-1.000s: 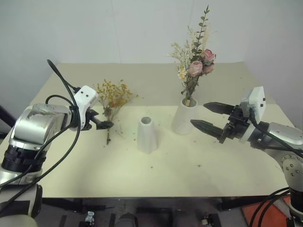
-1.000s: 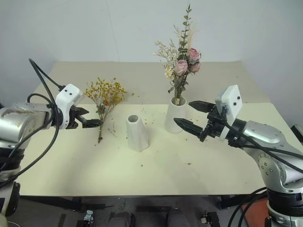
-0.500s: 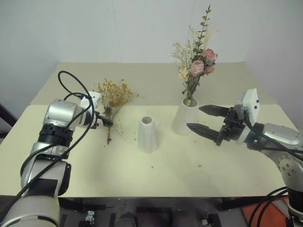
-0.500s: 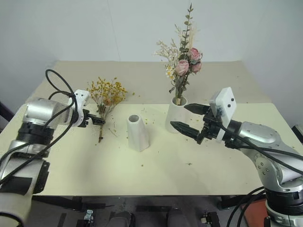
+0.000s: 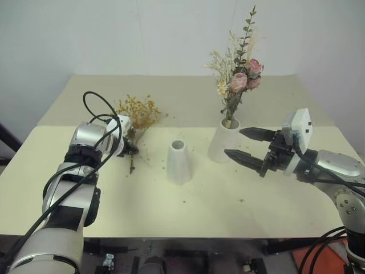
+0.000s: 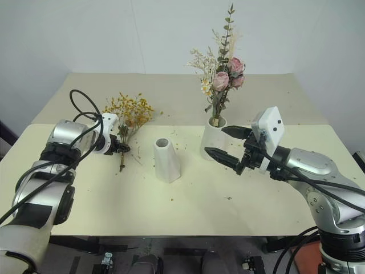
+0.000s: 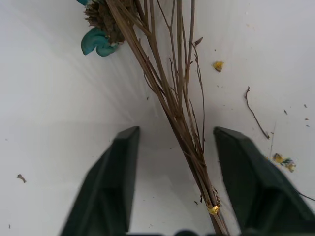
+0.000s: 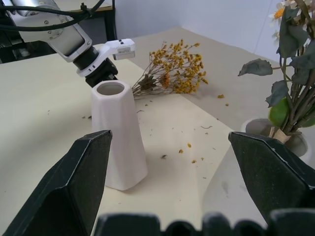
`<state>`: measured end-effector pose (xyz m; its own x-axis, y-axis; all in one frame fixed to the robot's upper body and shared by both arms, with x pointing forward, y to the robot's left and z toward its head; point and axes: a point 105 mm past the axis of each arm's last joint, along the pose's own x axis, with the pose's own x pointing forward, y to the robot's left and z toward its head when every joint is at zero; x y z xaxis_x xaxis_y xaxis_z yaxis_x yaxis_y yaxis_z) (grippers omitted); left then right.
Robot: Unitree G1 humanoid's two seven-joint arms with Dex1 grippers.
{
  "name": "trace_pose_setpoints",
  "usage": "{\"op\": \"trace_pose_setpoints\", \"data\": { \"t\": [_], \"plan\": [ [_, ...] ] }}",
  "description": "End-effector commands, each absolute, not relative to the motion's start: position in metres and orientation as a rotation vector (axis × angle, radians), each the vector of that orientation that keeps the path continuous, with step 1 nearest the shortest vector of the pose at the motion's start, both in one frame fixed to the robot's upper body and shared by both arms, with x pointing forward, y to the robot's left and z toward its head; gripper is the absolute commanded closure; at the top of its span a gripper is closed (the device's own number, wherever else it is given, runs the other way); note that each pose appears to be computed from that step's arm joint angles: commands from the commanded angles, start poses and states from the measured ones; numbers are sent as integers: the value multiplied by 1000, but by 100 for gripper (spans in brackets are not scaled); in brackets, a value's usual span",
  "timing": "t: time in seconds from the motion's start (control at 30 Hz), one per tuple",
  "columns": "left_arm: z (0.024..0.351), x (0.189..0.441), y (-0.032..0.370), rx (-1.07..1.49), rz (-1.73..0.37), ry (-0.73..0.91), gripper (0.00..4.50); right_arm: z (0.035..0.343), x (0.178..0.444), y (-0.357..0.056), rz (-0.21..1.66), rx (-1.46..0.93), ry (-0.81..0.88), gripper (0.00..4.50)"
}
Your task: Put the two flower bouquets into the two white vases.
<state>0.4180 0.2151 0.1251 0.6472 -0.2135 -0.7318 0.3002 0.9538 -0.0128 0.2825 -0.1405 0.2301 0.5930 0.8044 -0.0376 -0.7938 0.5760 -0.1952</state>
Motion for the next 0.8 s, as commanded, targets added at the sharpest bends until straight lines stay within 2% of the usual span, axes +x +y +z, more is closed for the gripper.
{"op": "trace_pose_setpoints", "data": {
  "t": [0.03, 0.17, 0.3, 0.4, 0.57, 0.73, 0.8],
  "plan": [
    [134, 421, 215, 128, -298, 796, 325, 241, 277, -140, 941, -224, -109, 0],
    [138, 421, 223, 130, -270, 786, 449, 240, 277, -141, 944, -229, -102, 0],
    [150, 421, 231, 124, -247, 747, 449, 239, 278, -140, 950, -231, -99, 0],
    [171, 424, 230, 147, -278, 647, 449, 239, 279, -141, 956, -236, -95, 0],
    [226, 422, 212, 106, -435, 359, 449, 236, 281, -149, 942, -243, -85, 0],
    [284, 400, 183, 43, -635, 15, 449, 233, 281, -159, 924, -246, -78, 0],
    [296, 389, 174, 32, -704, -66, 449, 232, 280, -163, 924, -249, -78, 0]
  ]
}}
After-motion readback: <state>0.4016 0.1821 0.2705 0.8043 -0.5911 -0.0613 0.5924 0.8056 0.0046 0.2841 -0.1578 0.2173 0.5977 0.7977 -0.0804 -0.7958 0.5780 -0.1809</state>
